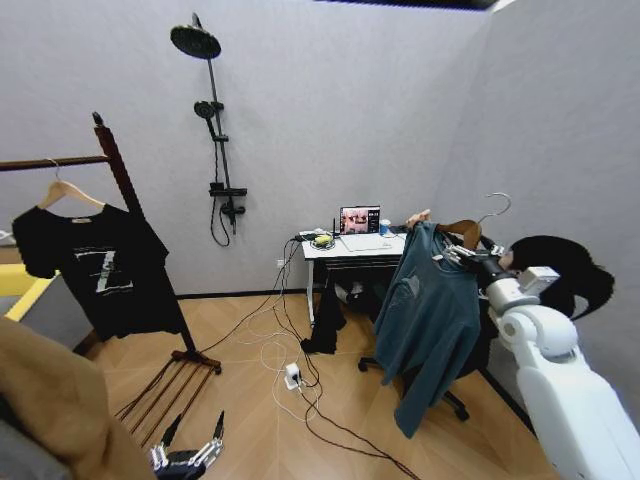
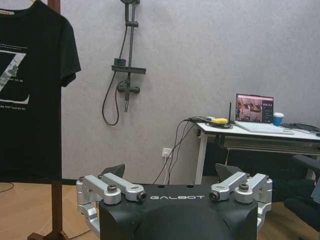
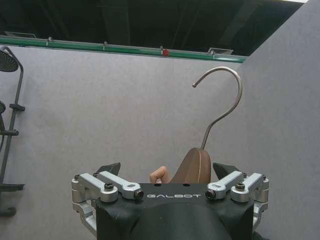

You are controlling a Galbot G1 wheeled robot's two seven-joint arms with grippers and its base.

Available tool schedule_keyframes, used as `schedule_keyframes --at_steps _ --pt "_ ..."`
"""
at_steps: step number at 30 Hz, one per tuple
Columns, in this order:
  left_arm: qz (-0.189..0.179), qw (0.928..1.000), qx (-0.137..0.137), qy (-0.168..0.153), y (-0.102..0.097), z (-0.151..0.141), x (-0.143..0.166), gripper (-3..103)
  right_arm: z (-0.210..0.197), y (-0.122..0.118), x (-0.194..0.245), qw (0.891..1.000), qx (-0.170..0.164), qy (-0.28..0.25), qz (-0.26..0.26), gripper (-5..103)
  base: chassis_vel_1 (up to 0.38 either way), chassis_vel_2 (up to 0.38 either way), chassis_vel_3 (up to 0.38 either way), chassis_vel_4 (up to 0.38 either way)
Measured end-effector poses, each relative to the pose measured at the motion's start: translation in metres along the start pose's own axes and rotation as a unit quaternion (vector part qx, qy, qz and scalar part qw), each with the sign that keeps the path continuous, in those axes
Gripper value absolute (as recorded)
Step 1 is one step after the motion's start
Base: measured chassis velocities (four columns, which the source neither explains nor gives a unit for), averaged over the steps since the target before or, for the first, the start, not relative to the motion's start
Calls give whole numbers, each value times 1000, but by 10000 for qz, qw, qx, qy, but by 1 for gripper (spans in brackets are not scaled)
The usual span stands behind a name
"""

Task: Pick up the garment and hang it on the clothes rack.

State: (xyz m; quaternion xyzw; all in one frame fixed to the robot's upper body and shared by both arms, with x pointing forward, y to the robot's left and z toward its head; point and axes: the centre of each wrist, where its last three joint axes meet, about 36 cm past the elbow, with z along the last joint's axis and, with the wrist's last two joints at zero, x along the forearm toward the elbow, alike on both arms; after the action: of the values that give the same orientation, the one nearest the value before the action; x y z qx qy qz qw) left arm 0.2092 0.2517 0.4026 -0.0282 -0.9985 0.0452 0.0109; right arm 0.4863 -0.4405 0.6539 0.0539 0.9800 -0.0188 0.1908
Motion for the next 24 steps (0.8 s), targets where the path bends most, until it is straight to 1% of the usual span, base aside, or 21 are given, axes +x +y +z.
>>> schedule_keyframes --at_steps 1,3,4,6,7,8,10,11,14,15,16,17,18,19,21,22,24 --pt "0 10000 0 0 0 0 0 100 -1 0 -3 10000 17 -2 60 103 0 0 0 0" --pt "0 10000 0 0 0 0 0 100 -1 -1 -5 9999 36 7 129 103 0 0 0 0" --pt "0 10000 0 0 0 0 0 100 1 -2 -7 9998 52 25 202 95 0 0 0 0" --pt "0 10000 0 0 0 0 0 100 3 -3 -7 9997 58 51 251 95 0 0 0 0" --pt "0 10000 0 0 0 0 0 100 5 -4 -7 9996 57 76 275 85 0 0 0 0" --pt "0 10000 0 0 0 0 0 100 5 -4 -7 9996 57 76 275 85 0 0 0 0" --pt "0 10000 0 0 0 0 0 100 9 -6 -6 9995 55 109 303 74 0 0 0 0" --pt "0 10000 0 0 0 0 0 100 9 -6 -6 9995 55 109 303 74 0 0 0 0" --pt "0 10000 0 0 0 0 0 100 9 -7 -6 9995 45 84 301 57 0 0 0 0" --pt "0 10000 0 0 0 0 0 100 9 -7 -6 9995 45 84 301 57 0 0 0 0" --pt "0 10000 0 0 0 0 0 100 9 -7 -6 9995 41 77 299 51 0 0 0 0" --pt "0 10000 0 0 0 0 0 100 9 -7 -6 9995 39 71 296 51 0 0 0 0" --pt "0 10000 1 0 0 0 0 100 8 -6 -6 9996 34 55 289 46 0 0 0 0" --pt "0 10000 1 0 0 0 0 100 8 -6 -6 9996 34 55 289 46 0 0 0 0" --pt "0 10000 0 0 0 0 0 100 8 -5 -4 9996 27 30 289 35 0 0 0 0" --pt "0 10000 0 0 0 0 0 100 8 -5 -4 9996 27 30 289 35 0 0 0 0" --pt "0 10000 0 0 0 0 0 100 8 -5 -2 9995 24 16 324 25 0 0 0 0"
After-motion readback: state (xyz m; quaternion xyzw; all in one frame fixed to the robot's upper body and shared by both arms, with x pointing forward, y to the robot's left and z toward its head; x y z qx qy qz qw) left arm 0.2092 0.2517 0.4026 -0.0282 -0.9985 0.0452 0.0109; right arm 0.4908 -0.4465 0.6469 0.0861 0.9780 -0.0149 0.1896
